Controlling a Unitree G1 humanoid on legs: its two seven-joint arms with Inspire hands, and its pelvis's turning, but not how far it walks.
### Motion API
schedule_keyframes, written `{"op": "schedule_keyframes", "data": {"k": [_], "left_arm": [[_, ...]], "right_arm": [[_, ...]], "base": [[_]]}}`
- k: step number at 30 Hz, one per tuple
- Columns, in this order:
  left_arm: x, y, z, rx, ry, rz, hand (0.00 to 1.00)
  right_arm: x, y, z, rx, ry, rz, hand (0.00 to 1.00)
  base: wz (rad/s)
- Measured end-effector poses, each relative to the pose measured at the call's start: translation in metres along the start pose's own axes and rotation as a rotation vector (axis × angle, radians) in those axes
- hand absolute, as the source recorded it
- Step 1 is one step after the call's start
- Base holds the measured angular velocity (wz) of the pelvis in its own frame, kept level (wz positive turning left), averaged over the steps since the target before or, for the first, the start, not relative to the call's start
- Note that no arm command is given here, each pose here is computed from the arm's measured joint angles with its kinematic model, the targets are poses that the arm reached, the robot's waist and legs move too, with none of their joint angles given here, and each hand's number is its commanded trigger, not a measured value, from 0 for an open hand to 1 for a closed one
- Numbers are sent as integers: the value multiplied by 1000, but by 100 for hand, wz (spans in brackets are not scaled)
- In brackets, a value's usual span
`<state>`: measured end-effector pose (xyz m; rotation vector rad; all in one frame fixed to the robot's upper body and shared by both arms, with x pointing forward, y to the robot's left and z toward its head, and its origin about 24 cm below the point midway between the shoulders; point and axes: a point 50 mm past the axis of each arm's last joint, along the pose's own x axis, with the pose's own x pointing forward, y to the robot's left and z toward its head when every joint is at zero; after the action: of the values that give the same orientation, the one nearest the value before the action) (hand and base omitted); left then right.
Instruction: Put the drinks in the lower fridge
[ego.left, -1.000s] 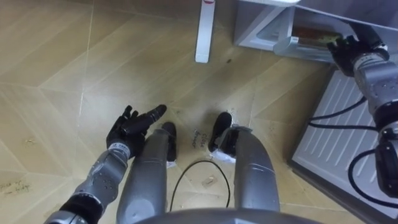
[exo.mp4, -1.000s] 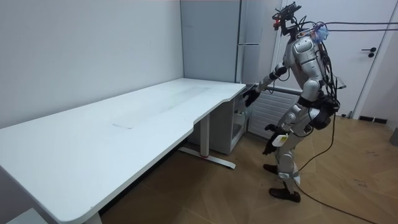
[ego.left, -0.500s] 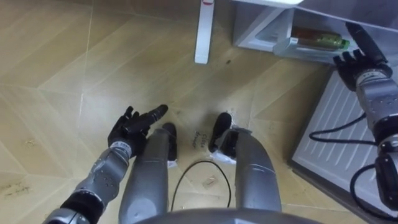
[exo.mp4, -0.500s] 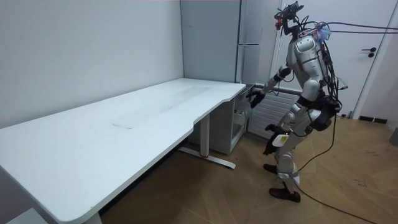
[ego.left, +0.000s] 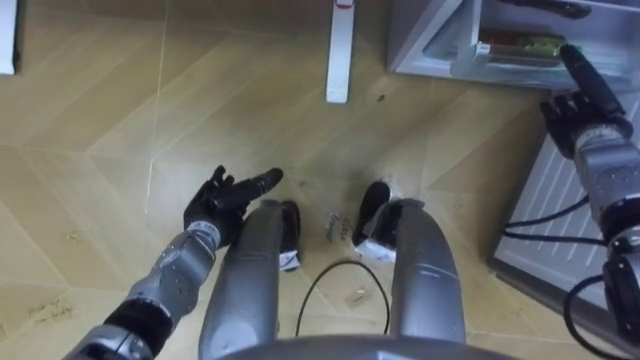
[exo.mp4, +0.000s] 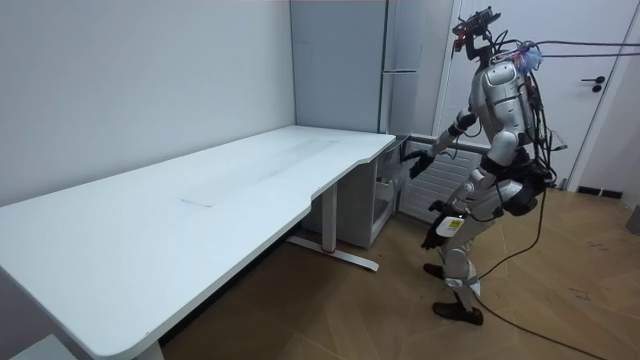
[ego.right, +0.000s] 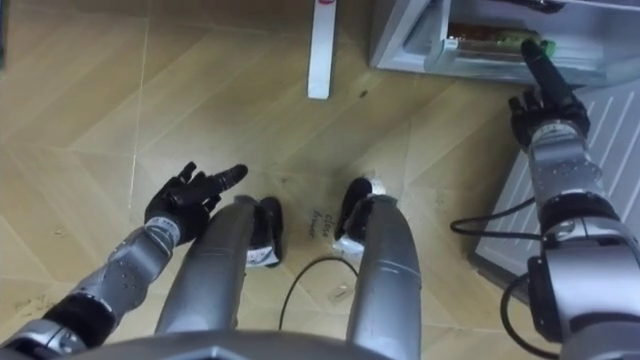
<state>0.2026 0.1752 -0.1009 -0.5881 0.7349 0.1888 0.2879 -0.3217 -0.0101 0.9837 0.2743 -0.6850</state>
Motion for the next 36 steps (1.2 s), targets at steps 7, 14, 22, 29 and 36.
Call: {"op": "schedule_keyframes", "data": {"k": [7, 14, 22, 29, 36], "left_arm": [[2, -1, 7, -41, -11, 3, 0], [4, -1, 15, -97, -27, -20, 0], [6, -5, 27, -84, -59, -55, 0], [6, -9, 43, -63, -95, -59, 0], [6, -14, 44, -86, -92, -84, 0]], "right_arm": [[0, -3, 1, 14, -2, 3, 0], [2, 15, 6, 73, -15, 74, 0], [2, 55, 20, 93, -59, 210, 0], [0, 67, 29, 88, -110, 252, 0], [-1, 74, 31, 97, -120, 260, 0]], "base": [[-2], [-3], [8], [4], [0]]}}
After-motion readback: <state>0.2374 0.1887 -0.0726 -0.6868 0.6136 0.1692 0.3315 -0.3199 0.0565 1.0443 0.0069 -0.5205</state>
